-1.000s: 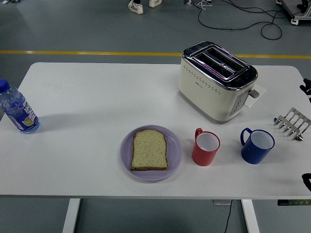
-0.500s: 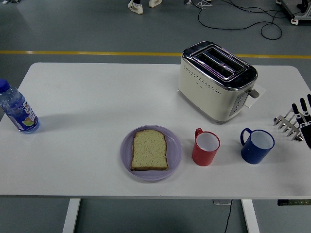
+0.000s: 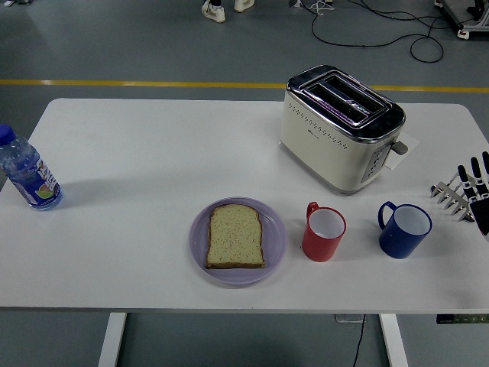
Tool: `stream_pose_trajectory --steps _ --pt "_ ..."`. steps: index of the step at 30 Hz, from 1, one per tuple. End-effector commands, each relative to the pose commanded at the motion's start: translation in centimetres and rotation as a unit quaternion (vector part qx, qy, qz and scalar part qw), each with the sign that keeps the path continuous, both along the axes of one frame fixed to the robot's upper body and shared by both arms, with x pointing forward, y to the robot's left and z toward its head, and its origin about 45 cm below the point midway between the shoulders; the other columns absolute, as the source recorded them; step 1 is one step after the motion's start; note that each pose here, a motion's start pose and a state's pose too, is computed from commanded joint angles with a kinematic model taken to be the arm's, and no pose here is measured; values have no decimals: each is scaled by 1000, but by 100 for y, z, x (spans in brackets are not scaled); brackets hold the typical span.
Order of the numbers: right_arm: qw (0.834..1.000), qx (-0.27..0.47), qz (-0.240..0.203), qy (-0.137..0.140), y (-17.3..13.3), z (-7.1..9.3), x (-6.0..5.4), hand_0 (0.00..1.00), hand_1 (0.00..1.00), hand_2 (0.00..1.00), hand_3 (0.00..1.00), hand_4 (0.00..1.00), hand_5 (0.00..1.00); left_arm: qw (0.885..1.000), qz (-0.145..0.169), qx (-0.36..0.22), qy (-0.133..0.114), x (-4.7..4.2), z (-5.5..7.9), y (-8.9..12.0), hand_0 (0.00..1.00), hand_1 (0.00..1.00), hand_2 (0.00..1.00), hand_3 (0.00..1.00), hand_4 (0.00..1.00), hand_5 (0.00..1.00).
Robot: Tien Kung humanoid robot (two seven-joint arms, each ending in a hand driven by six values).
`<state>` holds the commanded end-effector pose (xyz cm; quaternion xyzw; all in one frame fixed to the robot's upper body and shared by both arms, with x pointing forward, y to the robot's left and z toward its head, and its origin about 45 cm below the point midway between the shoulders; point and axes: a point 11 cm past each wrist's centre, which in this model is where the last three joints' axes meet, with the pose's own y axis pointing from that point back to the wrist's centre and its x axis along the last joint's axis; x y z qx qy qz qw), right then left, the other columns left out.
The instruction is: Pick up the cup,pour liquid into bread,place the cup on the desk
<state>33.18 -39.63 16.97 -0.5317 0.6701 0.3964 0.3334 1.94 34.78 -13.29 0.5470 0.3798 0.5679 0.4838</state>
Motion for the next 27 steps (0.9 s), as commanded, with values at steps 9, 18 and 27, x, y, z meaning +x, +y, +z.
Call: stream_pose_trajectory --steps 9,18,27 --pt "1000 7 -22 3 -38 -27 -18 672 625 657 606 541 183 1000 0 0 -1 11 1 -1 646 612 590 528 296 759" --pt "997 20 -69 -8 -105 -49 -48 657 614 654 603 529 183 1000 -1 -1 -1 9 0 -6 646 612 589 527 296 759" --pt "996 19 -91 -4 -167 -88 -76 654 612 653 601 525 181 1000 1 -2 -2 20 -1 -14 646 612 590 527 296 759"
